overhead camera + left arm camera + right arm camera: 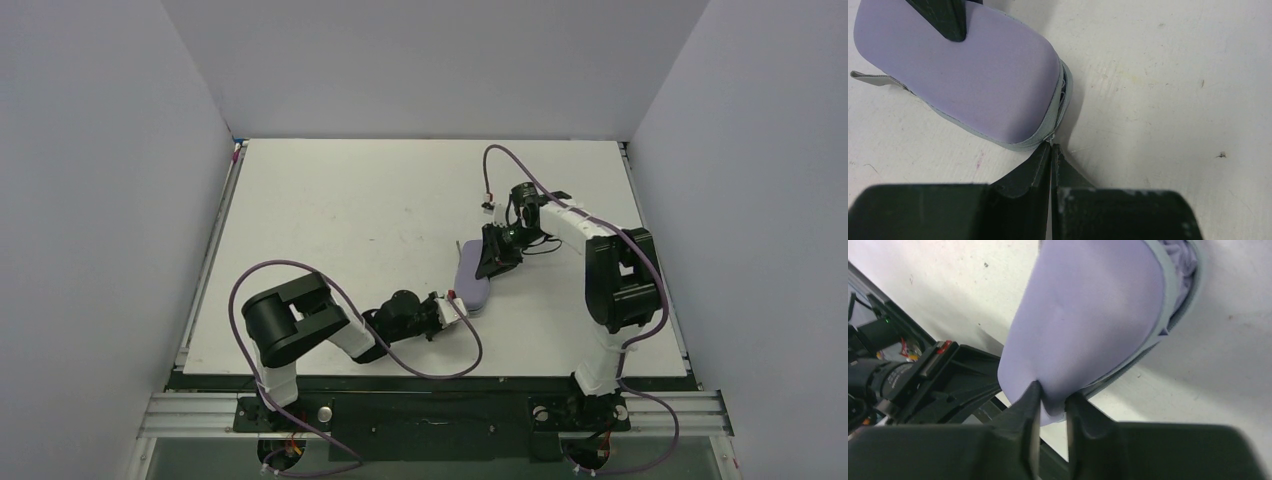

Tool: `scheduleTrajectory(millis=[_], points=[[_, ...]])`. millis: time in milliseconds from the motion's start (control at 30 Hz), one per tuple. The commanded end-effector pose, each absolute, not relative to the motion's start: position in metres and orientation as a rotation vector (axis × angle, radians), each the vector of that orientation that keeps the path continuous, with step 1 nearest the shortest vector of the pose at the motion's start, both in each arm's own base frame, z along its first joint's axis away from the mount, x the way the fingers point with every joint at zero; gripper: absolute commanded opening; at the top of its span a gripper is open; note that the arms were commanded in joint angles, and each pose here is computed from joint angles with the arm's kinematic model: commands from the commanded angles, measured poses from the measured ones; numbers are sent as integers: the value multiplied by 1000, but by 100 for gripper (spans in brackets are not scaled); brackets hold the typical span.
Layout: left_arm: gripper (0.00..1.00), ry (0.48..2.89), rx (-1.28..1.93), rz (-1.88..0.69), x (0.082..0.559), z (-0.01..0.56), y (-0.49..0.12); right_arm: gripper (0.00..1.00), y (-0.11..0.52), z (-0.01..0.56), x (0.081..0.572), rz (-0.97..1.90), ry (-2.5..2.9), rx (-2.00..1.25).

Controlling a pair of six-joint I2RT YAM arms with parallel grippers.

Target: Open the umbrella

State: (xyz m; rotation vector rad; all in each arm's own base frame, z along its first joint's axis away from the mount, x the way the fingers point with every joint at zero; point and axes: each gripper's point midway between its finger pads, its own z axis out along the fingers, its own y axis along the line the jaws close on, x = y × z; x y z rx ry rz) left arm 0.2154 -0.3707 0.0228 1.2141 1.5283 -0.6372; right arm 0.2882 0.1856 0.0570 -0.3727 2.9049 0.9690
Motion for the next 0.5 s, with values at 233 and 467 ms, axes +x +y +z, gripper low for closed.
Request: scheduleTrajectory(millis=[233,467], points=[[0,1530,1173,-612,216,30,-356,0,164,46,293,901,2900,-605],[0,1592,1106,-558,243,26,-345,0,160,49,281,933,2880,-820]])
